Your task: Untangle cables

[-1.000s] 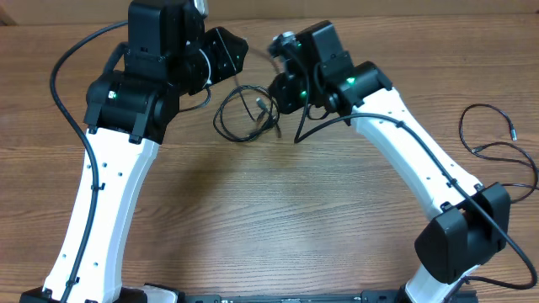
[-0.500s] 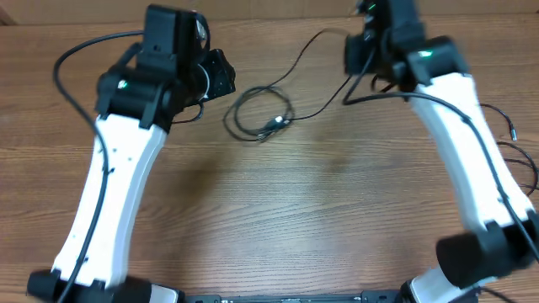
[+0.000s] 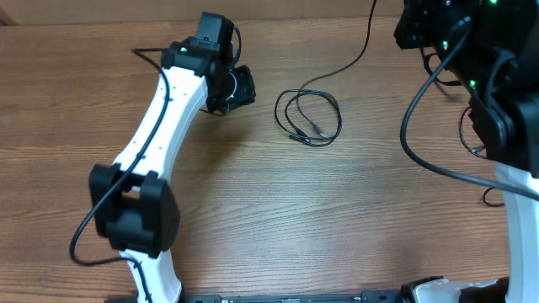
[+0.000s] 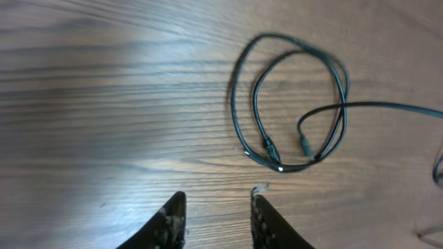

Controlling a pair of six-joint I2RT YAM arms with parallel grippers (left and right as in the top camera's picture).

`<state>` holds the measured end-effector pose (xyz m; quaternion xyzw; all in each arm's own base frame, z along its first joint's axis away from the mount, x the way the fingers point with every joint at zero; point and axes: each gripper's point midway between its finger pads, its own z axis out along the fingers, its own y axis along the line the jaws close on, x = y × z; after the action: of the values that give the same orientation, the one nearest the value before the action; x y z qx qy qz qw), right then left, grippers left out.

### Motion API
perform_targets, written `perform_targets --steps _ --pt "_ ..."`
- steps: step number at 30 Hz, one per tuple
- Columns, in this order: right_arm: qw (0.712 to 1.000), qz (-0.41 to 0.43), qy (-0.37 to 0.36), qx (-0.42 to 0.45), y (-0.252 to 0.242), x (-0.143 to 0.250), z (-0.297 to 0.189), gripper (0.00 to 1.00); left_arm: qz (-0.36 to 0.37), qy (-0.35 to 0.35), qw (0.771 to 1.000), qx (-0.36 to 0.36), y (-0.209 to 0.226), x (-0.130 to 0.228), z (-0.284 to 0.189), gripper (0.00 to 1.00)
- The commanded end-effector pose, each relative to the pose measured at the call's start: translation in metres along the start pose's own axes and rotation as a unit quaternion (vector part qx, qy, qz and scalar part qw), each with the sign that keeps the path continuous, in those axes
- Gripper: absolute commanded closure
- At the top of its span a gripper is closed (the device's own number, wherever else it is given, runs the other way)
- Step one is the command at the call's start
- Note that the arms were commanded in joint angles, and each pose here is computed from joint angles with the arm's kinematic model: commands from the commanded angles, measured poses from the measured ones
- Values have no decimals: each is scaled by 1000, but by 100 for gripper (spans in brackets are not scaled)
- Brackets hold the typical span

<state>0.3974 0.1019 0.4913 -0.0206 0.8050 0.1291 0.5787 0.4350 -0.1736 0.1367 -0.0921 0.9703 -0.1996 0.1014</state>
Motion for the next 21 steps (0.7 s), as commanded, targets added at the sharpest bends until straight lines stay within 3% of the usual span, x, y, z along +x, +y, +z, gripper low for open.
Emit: perform_targets --steps 1,6,10,21 --pt "1000 3 -5 14 -6 -2 7 96 47 51 996 60 -24 17 22 64" --pt "986 22 -46 157 -54 -16 -2 96 71 72 992 73 -34 27 46 52" --pt "958 40 -82 274 -101 -28 -21 96 85 79 991 67 -36 33 54 51" --pt "882 127 -125 436 -233 -34 -80 96 88 79 991 55 -33 34 56 50"
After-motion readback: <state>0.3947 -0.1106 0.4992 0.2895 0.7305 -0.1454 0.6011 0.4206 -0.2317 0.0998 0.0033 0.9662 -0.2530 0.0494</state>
